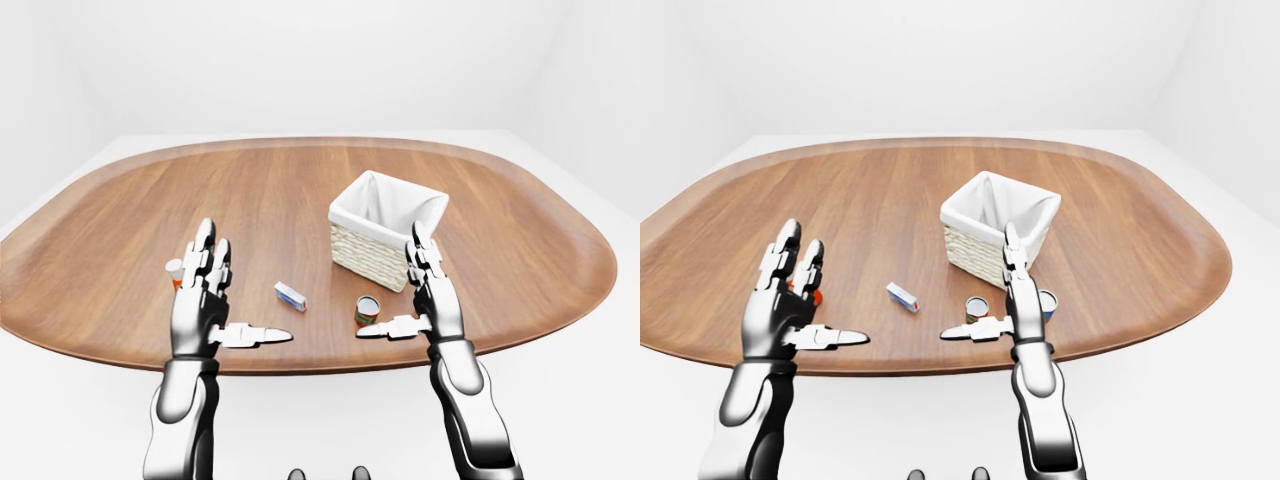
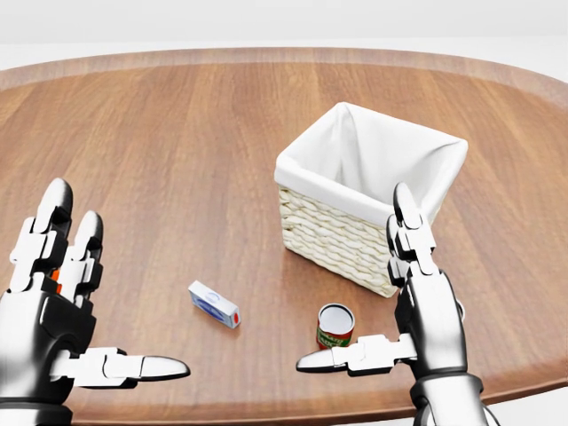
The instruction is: Pick up the ketchup, and put it in the basket.
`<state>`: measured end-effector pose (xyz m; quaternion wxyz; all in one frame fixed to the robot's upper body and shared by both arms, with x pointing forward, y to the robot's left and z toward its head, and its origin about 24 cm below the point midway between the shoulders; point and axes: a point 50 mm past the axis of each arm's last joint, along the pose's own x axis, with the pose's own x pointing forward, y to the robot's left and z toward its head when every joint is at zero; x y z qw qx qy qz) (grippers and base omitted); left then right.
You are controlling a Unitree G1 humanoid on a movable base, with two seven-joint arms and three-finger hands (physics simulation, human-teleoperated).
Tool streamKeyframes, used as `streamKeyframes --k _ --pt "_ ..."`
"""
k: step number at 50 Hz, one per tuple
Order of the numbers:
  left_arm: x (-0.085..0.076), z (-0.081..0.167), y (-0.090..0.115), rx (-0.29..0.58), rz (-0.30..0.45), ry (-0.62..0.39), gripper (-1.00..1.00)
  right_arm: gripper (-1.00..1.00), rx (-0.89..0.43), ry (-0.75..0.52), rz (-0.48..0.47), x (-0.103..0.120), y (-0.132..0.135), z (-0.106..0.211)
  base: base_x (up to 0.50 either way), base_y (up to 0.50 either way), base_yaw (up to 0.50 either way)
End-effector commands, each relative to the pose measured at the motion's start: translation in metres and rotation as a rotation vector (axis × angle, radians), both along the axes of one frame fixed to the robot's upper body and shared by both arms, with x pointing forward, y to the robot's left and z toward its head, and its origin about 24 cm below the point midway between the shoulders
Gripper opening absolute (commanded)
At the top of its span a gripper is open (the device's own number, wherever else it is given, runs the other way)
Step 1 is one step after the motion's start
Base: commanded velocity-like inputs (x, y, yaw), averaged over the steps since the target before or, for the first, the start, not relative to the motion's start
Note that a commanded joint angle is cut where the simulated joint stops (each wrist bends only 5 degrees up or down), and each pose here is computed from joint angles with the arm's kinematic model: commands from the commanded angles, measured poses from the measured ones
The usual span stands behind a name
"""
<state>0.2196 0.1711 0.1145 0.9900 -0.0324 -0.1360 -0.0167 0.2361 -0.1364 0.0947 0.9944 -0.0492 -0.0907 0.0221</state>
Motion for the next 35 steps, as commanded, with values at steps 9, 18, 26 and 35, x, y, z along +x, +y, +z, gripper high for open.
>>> streamKeyframes --k 9,18,26,35 --pt "-0.0033 0.0013 0.0025 -0.011 0.001 -0.007 1.0 1.0 -0.009 -0.003 0.001 -0.0058 -0.0003 0.0008 0.0 0.0 0.0" --pt "-0.0043 0.0022 0.0031 -0.009 0.0 -0.011 1.0 1.0 -0.018 -0.004 0.003 -0.0066 0.001 0.0008 0.14 0.43 0.0" --pt "-0.0031 -0.0016 0.0034 -0.009 -0.001 0.006 1.0 1.0 -0.022 -0.001 0.0 -0.0059 0.0019 0.0 0.17 0.5 0.0" --pt "-0.0006 -0.0027 0.0034 0.004 0.007 0.012 1.0 1.0 -0.022 -0.015 -0.023 -0.0033 0.0034 0.0025 0.02 0.05 0.0"
